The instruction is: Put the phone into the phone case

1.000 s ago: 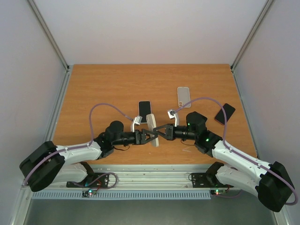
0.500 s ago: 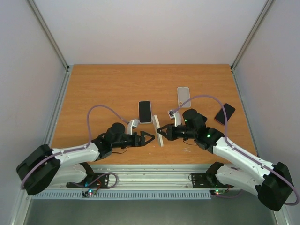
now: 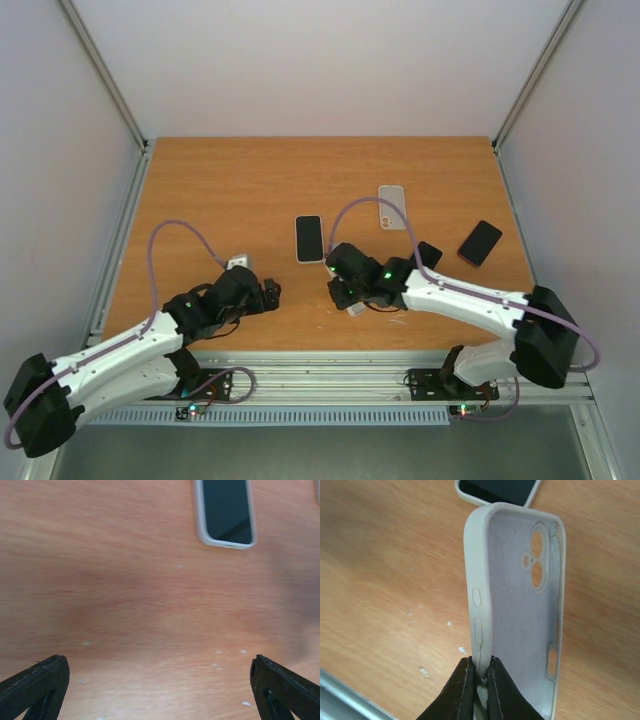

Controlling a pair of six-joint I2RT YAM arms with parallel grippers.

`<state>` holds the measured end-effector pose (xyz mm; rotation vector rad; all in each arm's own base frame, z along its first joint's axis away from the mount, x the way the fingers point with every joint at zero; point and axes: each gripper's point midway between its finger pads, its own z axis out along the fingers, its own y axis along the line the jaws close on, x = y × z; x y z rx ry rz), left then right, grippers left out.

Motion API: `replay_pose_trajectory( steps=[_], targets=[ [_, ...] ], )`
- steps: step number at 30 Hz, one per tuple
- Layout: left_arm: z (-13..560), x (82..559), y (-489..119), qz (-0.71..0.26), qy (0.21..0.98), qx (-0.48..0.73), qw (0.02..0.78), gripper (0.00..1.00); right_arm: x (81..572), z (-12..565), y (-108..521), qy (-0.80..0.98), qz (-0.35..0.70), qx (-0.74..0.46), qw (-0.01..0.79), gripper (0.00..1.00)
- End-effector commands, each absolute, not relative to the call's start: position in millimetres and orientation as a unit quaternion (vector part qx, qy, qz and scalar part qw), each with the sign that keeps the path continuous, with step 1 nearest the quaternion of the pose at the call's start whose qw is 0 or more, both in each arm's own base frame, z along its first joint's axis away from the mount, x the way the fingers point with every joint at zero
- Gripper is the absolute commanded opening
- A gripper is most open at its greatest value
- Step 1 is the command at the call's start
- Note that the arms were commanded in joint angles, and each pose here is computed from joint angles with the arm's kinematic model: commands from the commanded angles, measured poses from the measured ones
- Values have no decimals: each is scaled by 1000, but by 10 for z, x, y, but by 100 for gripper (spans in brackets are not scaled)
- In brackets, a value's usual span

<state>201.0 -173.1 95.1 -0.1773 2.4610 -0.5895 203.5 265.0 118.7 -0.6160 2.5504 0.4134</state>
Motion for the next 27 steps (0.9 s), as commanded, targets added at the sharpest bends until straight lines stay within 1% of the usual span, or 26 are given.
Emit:
replay_pose_trajectory(
  steps=[1,6,15,21,23,27],
  targets=[
    [882,1962,-1294,-134,934,-103,314,99,2179,1092,2545,936,32,-229,264,1],
    [875,1941,-1207,-120,934,-117,316,99,2241,918,2651,939,-33,-227,255,1],
    [838,1924,-1181,-116,935,-122,312,99,2197,552,2913,943,-76,-236,220,1],
    [821,1914,-1180,-116,936,-122,310,99,2171,419,3077,945,-77,-239,210,2],
    [822,1912,-1186,-117,936,-120,309,99,2159,387,3125,946,-69,-240,205,5],
    [811,1905,-1184,-116,937,-119,307,99,2147,361,3201,948,-55,-241,200,6]
  ],
)
